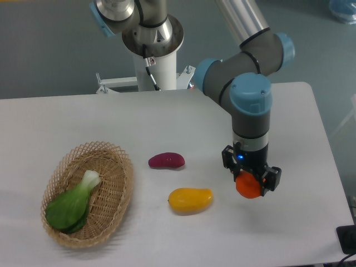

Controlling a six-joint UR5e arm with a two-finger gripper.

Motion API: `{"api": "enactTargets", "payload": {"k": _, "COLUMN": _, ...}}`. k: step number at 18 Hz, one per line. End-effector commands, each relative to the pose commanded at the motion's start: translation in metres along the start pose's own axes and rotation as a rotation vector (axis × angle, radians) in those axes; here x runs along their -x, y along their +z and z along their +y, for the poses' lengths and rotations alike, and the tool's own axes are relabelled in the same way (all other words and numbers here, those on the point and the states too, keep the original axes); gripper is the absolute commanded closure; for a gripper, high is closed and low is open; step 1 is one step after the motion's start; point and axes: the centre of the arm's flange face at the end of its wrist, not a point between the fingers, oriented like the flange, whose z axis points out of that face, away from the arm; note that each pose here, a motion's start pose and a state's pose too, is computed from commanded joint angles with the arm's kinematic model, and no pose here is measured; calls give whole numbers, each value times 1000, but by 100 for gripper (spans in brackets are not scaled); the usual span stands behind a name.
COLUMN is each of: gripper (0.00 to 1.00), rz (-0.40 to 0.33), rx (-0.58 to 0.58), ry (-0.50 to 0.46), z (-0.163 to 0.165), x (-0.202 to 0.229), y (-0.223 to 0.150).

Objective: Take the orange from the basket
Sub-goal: 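Lift the orange out of the basket and carry it beside the mango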

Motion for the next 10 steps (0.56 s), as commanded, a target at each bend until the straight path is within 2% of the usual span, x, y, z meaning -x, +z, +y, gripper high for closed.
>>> {"api": "enactTargets", "payload": {"k": 4, "gripper": 28, "rz": -29, "rx": 44, "ry": -3, "z": 4, "x": 5, "y": -8}}
{"api": "enactTargets", "payload": {"k": 10, "gripper": 29, "rz": -30, "rx": 51, "ry": -3, "z": 6, "x": 5, "y": -13}}
